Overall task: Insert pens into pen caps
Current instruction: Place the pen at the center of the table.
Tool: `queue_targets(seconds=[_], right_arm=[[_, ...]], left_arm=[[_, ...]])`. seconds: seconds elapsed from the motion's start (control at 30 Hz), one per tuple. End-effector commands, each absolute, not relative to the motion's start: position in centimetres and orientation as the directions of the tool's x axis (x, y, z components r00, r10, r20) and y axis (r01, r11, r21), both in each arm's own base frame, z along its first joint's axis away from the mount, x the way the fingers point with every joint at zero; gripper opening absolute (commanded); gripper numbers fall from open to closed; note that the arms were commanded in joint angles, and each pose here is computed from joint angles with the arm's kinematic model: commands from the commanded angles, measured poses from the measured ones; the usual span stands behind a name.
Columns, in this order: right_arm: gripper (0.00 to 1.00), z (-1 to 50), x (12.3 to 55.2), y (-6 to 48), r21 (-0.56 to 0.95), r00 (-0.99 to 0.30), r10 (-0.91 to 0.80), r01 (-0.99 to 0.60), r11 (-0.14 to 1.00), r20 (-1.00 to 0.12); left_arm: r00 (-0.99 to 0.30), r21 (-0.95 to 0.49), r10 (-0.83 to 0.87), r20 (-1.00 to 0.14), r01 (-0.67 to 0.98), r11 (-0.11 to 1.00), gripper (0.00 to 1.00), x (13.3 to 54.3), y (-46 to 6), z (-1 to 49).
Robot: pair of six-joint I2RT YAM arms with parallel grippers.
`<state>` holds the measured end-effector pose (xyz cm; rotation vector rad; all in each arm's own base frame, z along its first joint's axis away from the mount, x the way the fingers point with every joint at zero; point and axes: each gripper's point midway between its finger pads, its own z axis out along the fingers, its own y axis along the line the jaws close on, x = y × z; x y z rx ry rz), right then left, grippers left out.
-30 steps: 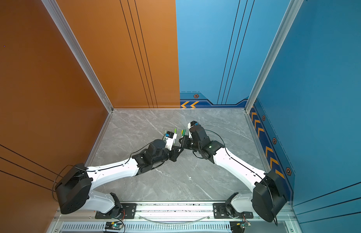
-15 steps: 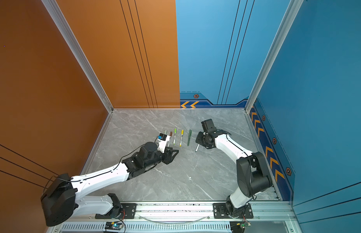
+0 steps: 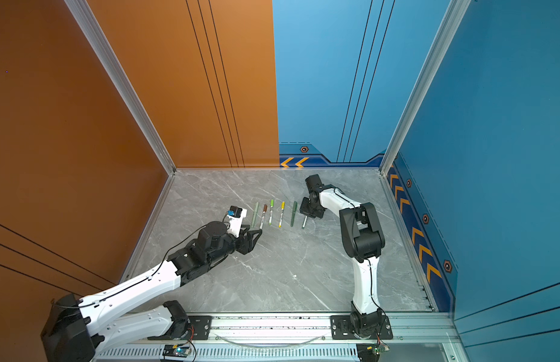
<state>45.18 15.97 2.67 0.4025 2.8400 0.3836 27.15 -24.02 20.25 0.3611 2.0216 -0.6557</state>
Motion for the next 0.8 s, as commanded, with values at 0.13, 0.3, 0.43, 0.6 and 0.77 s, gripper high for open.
queue_targets(seconds=[0.13,0.3,0.43,0.6,0.77], right_arm=[[0.07,0.5,45.3,16.1,0.257,-0.949,0.277,0.234,0.938,-0.147],[0.19,-0.1,45.3,16.2,0.238,-0.952,0.268,0.229,0.944,-0.146],[0.23,0.7,45.5,16.1,0.237,-0.95,0.264,0.22,0.946,-0.17],[0.26,3.5,45.7,16.2,0.253,-0.942,0.252,0.194,0.948,-0.223],[0.34,11.1,45.0,15.8,0.291,-0.899,0.243,0.137,0.947,-0.365]], left_arm=[[-0.519,-0.28,0.002,-0.855,0.464,0.84,0.61,27.5,-22.5,19.5],[-0.522,-0.289,-0.014,-0.853,0.45,0.845,0.62,27.9,-22.2,19.6],[-0.526,-0.294,-0.029,-0.85,0.428,0.855,0.63,28.4,-21.5,19.7],[-0.524,-0.277,-0.039,-0.851,0.384,0.881,0.64,29.1,-20.0,20.3],[-0.48,-0.193,-0.056,-0.876,0.242,0.951,0.66,30.8,-15.4,21.9]])
